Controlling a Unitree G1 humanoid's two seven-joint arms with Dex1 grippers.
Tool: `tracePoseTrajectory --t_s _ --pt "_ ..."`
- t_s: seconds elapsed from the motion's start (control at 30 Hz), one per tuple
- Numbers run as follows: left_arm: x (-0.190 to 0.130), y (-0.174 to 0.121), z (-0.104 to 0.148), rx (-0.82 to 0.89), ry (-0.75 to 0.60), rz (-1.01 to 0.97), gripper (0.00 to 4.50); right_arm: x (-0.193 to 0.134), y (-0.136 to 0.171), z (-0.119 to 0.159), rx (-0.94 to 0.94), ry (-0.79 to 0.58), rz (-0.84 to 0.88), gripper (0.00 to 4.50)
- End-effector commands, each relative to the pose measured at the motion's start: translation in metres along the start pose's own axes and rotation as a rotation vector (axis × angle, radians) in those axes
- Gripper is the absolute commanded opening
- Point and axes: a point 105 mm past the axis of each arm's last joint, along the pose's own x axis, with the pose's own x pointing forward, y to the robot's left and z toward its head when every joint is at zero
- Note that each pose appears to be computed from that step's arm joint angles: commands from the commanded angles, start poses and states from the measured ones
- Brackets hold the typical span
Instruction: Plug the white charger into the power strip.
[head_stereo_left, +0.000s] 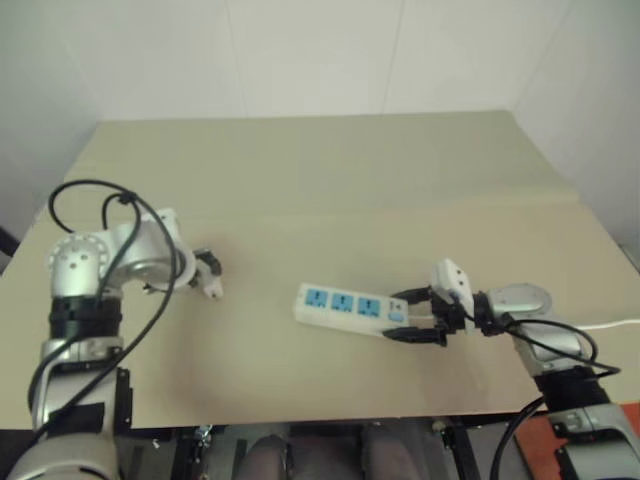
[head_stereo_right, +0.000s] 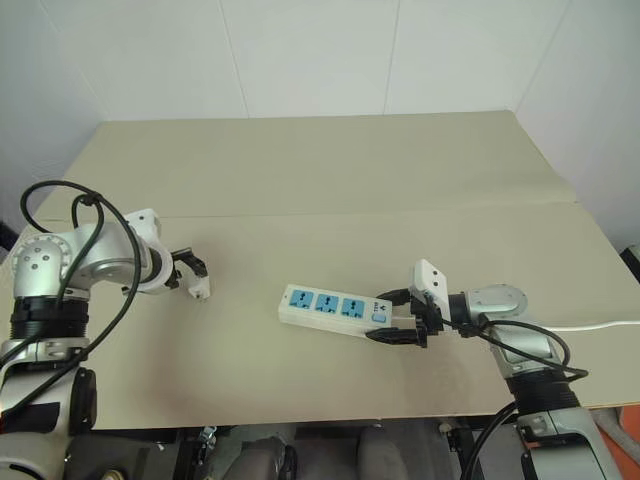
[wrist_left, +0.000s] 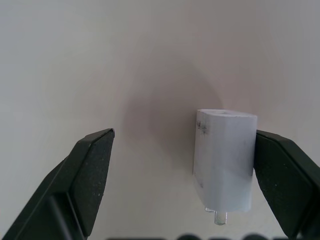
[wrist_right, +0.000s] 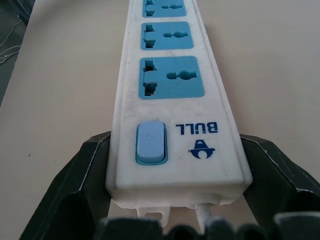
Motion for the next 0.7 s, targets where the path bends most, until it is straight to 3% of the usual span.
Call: tracePoseTrajectory --t_s 0.03,0.13,0.4,0.7 --pt "-0.004 -0.002 0.007 0.017 -0.020 -0.008 4.32 -0.005 -0.003 0.005 0.000 -0.024 -0.037 3.43" --pt "-0.004 -0.005 0.011 0.056 -0.045 0.009 3.66 -0.006 -0.003 0.005 -0.001 -0.015 -0.039 3.43" --pt "-0.004 -0.018 0.015 0.097 -0.052 -0.040 1.14 -0.008 -0.001 0.001 0.004 -0.003 -0.051 3.43" --pt "-0.002 -0.023 0.010 0.102 -0.021 -0.116 0.99 -0.011 -0.003 0.000 0.002 0.003 -0.069 3.43"
